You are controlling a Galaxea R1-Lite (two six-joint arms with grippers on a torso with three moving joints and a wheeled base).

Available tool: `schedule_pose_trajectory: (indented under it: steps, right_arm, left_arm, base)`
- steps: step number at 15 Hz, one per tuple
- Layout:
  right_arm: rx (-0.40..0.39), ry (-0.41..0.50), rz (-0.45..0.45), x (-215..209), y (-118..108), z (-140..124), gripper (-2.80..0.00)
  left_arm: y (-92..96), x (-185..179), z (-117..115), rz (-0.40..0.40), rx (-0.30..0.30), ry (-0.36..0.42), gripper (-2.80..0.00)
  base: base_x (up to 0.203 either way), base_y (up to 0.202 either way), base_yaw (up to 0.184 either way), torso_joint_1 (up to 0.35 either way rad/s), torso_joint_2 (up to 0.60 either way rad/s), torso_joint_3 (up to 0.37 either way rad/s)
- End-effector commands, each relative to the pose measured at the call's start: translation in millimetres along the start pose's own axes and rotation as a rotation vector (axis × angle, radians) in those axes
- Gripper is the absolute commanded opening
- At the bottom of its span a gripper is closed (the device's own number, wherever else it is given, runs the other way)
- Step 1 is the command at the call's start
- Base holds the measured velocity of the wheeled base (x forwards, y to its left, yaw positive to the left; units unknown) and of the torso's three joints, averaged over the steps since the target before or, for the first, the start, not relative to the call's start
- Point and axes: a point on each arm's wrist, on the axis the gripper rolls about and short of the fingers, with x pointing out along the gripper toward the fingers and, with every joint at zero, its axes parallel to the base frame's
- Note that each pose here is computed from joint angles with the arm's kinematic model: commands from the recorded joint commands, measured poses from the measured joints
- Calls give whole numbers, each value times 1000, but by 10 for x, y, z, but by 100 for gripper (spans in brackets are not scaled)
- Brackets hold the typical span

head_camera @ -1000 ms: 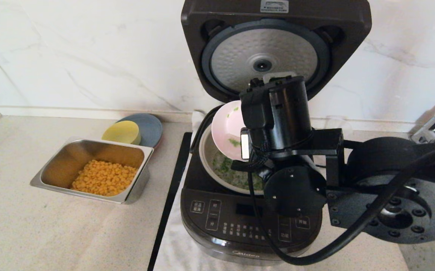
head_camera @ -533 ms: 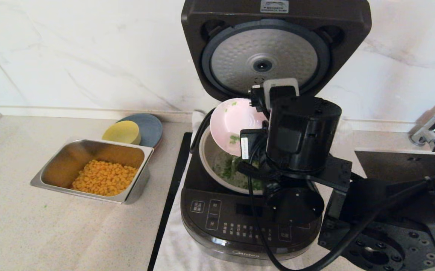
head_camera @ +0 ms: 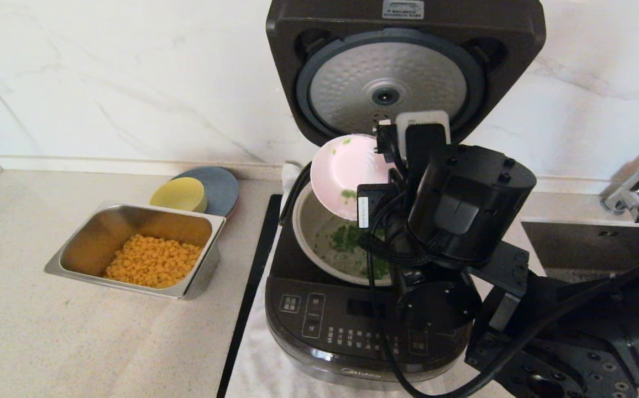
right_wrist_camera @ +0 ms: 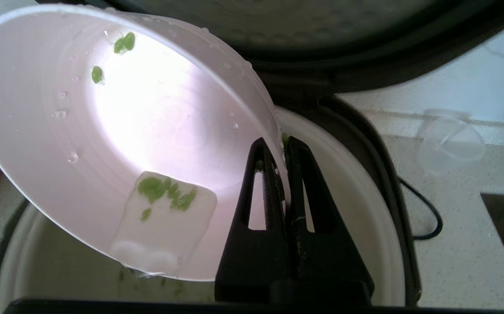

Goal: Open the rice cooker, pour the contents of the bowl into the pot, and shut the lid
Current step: Pour the water from the bowl into the rice cooker

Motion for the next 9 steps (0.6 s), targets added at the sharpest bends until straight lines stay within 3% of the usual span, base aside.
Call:
schedule_pose_trajectory:
  steps: [1,5,9]
  right_arm:
    - [3,-2,-6,-11,-44,130,-280]
    - [-60,45,17,-75,-140,288,-280]
    - [-167,163,105,-176,-329,299,-280]
  left_arm:
    - [0,-1,0,-1,0,0,-280]
    - [0,-1,0,0,0,0,-280]
    - [0,-1,0,0,0,0,-280]
  base:
    - [0,0,0,0,0,0]
    - [0,0,0,0,0,0]
    - [0,0,0,0,0,0]
